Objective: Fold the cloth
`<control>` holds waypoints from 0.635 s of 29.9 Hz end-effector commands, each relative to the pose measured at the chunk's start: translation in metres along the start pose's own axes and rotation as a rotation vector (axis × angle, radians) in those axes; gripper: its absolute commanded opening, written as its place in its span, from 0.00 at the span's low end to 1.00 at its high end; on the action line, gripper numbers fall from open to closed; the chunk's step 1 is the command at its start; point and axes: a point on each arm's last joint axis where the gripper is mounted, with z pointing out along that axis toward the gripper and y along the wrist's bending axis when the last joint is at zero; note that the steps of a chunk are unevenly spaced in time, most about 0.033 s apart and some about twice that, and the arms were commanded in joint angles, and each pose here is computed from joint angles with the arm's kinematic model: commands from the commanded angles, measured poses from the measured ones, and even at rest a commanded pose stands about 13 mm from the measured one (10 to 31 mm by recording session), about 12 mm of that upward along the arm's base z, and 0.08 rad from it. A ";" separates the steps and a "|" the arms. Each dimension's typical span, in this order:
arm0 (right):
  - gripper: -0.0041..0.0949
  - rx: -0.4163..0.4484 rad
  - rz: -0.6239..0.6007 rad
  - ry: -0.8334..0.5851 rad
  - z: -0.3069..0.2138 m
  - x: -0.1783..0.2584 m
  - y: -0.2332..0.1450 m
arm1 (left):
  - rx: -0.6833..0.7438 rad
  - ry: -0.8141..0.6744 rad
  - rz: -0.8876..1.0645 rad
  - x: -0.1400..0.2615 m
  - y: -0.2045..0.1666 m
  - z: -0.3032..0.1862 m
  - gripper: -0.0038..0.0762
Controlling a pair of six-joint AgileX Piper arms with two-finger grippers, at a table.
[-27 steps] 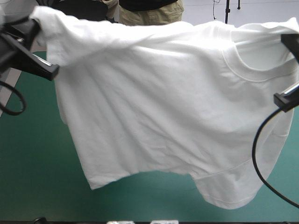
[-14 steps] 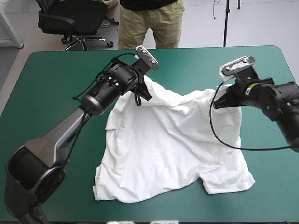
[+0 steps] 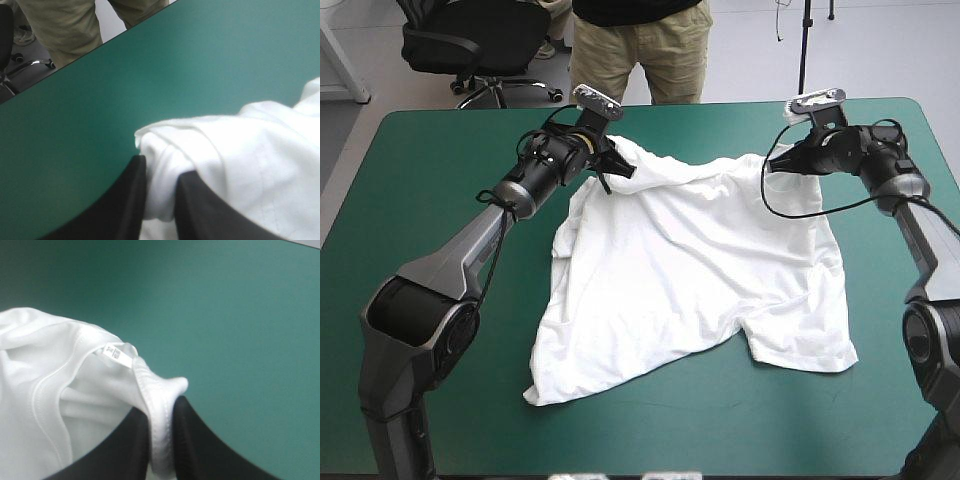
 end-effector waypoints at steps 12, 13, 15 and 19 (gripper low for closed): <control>0.63 0.025 0.010 -0.113 -0.060 -0.044 -0.022 | -0.059 -0.067 0.000 -0.037 0.020 -0.078 0.64; 0.63 0.023 -0.003 -0.106 -0.068 -0.046 -0.021 | -0.073 -0.055 0.008 -0.039 0.024 -0.092 0.63; 0.63 0.009 -0.016 -0.101 -0.090 -0.047 -0.018 | -0.083 -0.023 -0.004 -0.041 0.029 -0.122 0.62; 0.63 -0.029 -0.019 -0.105 -0.137 -0.044 -0.009 | -0.085 0.048 -0.052 -0.037 0.035 -0.174 0.61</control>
